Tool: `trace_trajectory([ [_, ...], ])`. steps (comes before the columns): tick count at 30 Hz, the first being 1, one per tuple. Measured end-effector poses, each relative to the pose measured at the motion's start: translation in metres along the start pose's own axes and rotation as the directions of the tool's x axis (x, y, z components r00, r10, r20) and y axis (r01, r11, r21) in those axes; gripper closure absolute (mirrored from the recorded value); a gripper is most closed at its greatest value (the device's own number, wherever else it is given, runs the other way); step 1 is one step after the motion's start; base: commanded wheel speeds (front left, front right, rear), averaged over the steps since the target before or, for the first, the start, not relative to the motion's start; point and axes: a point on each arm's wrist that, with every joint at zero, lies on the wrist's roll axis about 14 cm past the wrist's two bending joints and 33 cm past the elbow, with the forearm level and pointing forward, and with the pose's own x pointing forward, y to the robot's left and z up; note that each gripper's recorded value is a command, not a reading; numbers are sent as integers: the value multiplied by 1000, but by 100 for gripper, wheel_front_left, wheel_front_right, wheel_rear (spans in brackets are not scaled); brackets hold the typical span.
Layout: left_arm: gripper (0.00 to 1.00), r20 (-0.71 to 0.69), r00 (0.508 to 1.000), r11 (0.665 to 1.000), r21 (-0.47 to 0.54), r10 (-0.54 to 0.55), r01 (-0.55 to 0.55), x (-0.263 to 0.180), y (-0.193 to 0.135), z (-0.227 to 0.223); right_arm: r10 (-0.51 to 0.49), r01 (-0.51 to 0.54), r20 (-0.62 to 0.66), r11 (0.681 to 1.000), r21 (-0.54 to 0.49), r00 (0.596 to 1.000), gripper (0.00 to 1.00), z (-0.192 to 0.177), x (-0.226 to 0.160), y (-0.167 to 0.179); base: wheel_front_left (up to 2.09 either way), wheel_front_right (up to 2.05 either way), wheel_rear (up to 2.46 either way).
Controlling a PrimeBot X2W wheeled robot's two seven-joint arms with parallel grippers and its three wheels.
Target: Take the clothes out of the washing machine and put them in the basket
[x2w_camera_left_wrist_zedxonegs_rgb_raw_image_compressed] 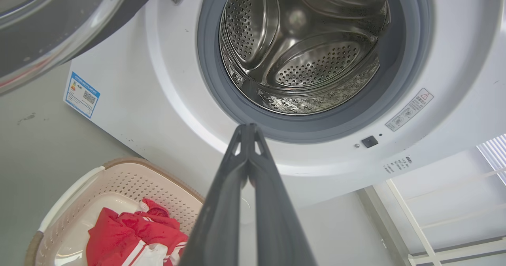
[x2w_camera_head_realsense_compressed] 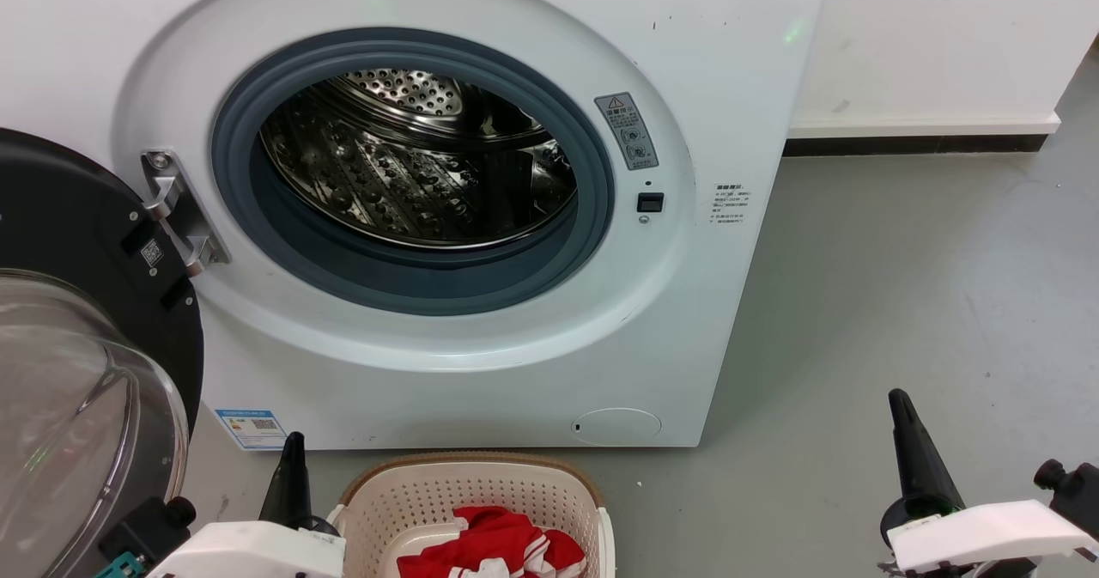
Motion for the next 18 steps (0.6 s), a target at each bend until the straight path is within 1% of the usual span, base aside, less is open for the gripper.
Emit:
trace_trajectory([
  [9,100,-11,1000,993,-118,-7,5,4,-1,1,-16,17,-8,994,110,1000,100,1,4,-4,0,0,0],
  [18,100,-22,1000,974,-225,-18,12,8,-3,1,-27,29,-12,977,213,1000,100,2,9,-6,0,0,0],
])
